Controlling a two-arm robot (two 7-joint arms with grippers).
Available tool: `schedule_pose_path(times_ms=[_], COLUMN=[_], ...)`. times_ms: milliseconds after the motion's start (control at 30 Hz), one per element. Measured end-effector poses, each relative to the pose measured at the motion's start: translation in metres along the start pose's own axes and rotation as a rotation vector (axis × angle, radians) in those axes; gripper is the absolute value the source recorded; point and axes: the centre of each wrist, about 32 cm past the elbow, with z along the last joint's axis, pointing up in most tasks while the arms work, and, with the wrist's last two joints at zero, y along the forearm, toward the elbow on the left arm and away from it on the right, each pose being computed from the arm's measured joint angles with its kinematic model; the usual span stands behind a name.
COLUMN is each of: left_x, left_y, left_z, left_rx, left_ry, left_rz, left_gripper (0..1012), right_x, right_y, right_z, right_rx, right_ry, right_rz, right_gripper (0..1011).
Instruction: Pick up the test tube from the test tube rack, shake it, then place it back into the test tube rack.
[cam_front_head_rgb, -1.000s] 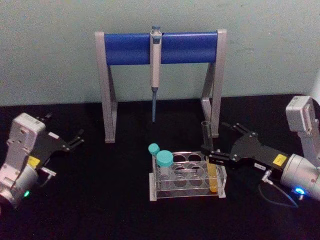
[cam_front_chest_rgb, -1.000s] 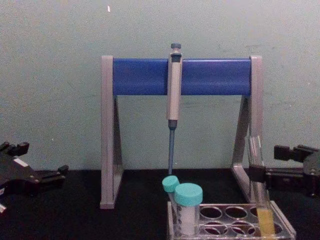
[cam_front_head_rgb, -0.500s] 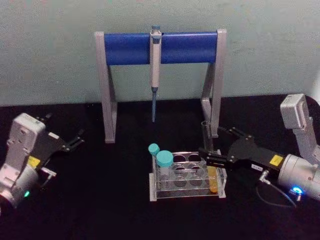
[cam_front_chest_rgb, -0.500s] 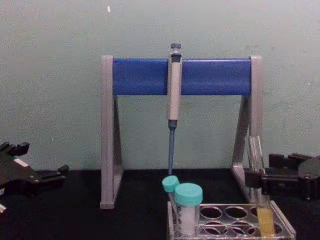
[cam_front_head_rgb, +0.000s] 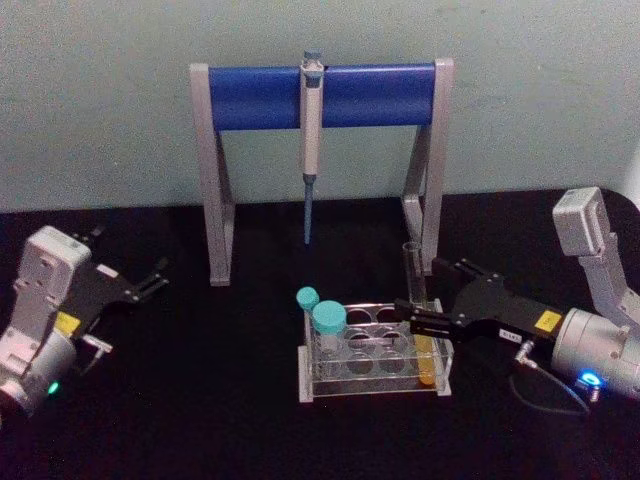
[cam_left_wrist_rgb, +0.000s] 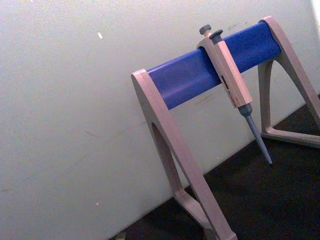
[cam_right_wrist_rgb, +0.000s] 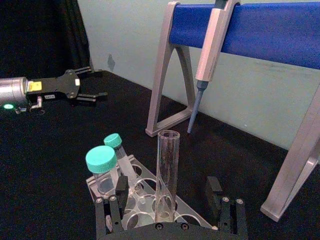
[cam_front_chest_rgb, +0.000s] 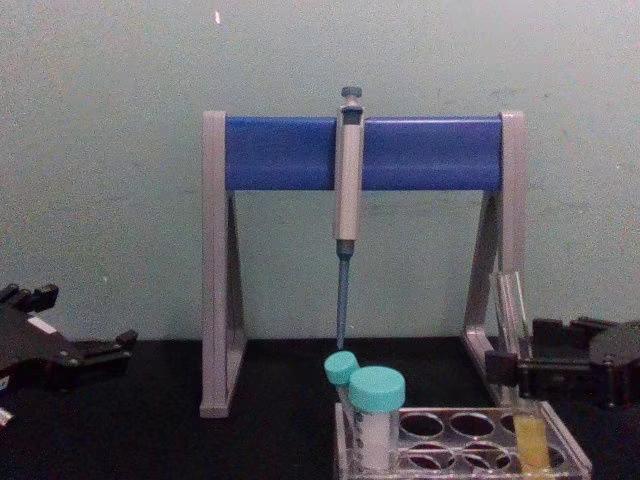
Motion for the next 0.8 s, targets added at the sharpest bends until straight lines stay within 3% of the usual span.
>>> schedule_pose_path(times_ms=[800], left_x=[0.0], left_y=[0.0], left_z=[0.0], left_rx=[0.0], left_ry=[0.0], left_rz=[0.0], left_gripper=[1001], right_x=[0.0001], right_y=[0.0009], right_z=[-0.0002], right_rx=[-0.004], right_ry=[-0.053], right_rz=[0.0], right_gripper=[1000])
